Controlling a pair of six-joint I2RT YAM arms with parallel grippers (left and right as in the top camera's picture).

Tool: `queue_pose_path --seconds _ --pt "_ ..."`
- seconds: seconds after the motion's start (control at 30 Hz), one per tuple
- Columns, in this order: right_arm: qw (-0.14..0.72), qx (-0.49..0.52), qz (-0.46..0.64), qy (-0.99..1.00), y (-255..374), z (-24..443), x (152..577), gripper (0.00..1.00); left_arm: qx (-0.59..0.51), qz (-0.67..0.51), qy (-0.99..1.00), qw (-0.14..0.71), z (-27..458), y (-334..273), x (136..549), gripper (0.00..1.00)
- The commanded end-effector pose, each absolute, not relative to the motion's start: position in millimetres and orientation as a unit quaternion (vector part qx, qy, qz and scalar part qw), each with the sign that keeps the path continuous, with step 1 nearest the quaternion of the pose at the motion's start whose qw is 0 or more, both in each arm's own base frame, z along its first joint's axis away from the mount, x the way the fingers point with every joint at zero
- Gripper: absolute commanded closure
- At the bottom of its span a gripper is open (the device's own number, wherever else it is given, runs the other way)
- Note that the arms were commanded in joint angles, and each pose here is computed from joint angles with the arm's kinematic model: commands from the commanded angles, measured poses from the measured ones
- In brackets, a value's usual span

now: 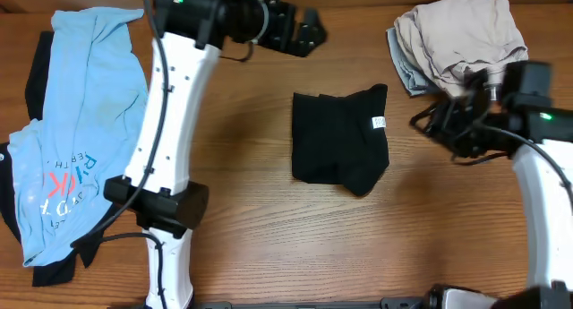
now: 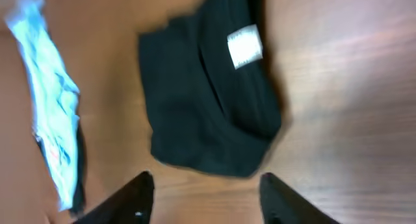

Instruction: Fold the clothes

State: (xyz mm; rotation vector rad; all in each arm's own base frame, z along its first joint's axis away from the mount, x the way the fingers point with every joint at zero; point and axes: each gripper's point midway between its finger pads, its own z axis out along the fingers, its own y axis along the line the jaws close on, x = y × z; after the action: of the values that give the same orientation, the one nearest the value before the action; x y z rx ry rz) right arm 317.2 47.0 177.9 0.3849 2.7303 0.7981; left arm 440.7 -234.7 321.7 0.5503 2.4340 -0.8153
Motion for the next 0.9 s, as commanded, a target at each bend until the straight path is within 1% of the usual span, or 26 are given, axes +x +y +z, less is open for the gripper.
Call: queue_pose_path --seconds 0.0,0.1,0.2,0.27,0.37,0.53,0.6,0.7,0.87 --pt "0.085 0.083 0.271 0.955 71 147 301 0.42 0.243 -0.281 0.894 0.250 314 -233 433 0.00" --pt "0.057 0.045 0.271 0.960 96 124 287 0.42 0.233 -0.246 0.910 0.239 303 -222 434 0.00" --pt "0.057 -0.030 0.268 0.961 121 113 277 0.42 0.229 -0.231 0.916 0.234 296 -218 435 0.00" --pt "0.064 -0.063 0.241 0.966 132 105 275 0.42 0.227 -0.226 0.918 0.232 293 -217 436 0.00" --pt "0.105 -0.087 0.191 0.972 144 102 289 0.40 0.222 -0.209 0.923 0.234 290 -211 440 0.00" --pt "0.202 -0.111 0.165 0.959 166 112 326 0.39 0.213 -0.175 0.931 0.239 286 -200 446 0.00" --pt "0.220 -0.112 0.156 0.957 170 109 337 0.39 0.211 -0.167 0.933 0.240 285 -198 447 0.00" --pt "0.195 -0.110 0.156 0.962 174 91 336 0.39 0.208 -0.154 0.936 0.240 283 -194 448 0.00" --pt "0.088 -0.090 0.136 0.983 169 42 308 0.39 0.204 -0.137 0.941 0.235 280 -188 448 0.00"
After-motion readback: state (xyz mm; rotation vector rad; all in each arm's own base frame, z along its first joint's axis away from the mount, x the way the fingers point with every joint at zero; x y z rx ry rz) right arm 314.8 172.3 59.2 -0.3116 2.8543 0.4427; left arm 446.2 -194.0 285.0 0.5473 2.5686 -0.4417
